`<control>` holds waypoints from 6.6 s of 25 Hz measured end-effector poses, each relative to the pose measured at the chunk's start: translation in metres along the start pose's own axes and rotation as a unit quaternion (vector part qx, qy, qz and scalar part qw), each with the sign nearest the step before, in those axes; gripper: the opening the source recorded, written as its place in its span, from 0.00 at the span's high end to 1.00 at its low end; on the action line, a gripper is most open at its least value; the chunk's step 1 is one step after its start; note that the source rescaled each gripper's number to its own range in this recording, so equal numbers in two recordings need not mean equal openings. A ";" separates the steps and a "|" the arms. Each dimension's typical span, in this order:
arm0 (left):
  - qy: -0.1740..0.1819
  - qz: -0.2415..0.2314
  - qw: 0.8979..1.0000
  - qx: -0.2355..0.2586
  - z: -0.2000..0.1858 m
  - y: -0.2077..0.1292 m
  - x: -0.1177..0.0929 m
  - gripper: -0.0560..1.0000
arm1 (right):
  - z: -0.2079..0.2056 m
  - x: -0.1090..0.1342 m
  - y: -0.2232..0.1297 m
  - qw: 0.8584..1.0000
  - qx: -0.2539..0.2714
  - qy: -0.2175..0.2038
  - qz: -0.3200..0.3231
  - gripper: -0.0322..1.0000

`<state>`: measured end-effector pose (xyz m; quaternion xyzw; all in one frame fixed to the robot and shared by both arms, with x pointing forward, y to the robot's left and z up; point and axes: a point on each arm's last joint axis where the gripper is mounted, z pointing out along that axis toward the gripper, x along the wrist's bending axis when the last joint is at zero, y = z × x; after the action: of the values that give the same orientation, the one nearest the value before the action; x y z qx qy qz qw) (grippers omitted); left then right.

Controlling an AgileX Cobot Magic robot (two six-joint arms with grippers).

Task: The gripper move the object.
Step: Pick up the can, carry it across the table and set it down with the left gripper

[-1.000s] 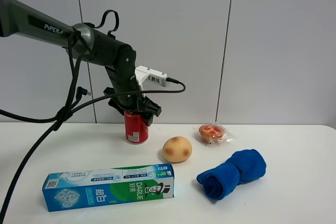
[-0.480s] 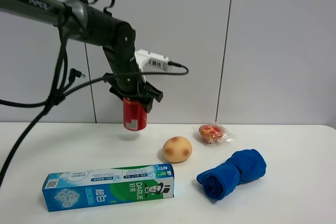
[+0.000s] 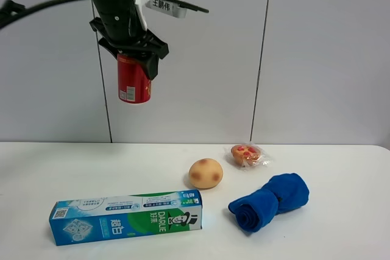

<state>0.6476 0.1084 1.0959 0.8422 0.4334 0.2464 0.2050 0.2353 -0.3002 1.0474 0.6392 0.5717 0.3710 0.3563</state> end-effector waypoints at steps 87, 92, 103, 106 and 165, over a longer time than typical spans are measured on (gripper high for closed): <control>-0.212 0.399 0.890 0.064 0.071 -0.040 -0.235 0.95 | 0.000 0.000 0.000 1.000 0.000 0.000 0.000 0.00; -0.201 0.412 0.888 0.039 0.052 -0.041 -0.225 0.95 | 0.000 0.000 0.000 1.000 0.000 0.000 0.000 0.00; -0.207 0.375 0.902 -0.053 0.045 -0.062 -0.216 0.95 | 0.000 0.000 0.000 1.000 0.000 0.000 0.000 0.00; -0.203 0.380 0.901 -0.048 0.055 -0.070 -0.208 0.95 | 0.000 0.000 0.000 1.000 0.000 0.000 0.000 0.00; -0.207 0.357 0.910 -0.040 0.099 -0.088 -0.217 0.80 | 0.000 0.000 0.000 1.000 0.000 0.000 0.000 0.00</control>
<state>0.5418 -0.0371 0.9163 0.9639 0.0414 0.1402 0.2225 0.2353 -0.3002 1.0474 0.6392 0.5717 0.3710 0.3563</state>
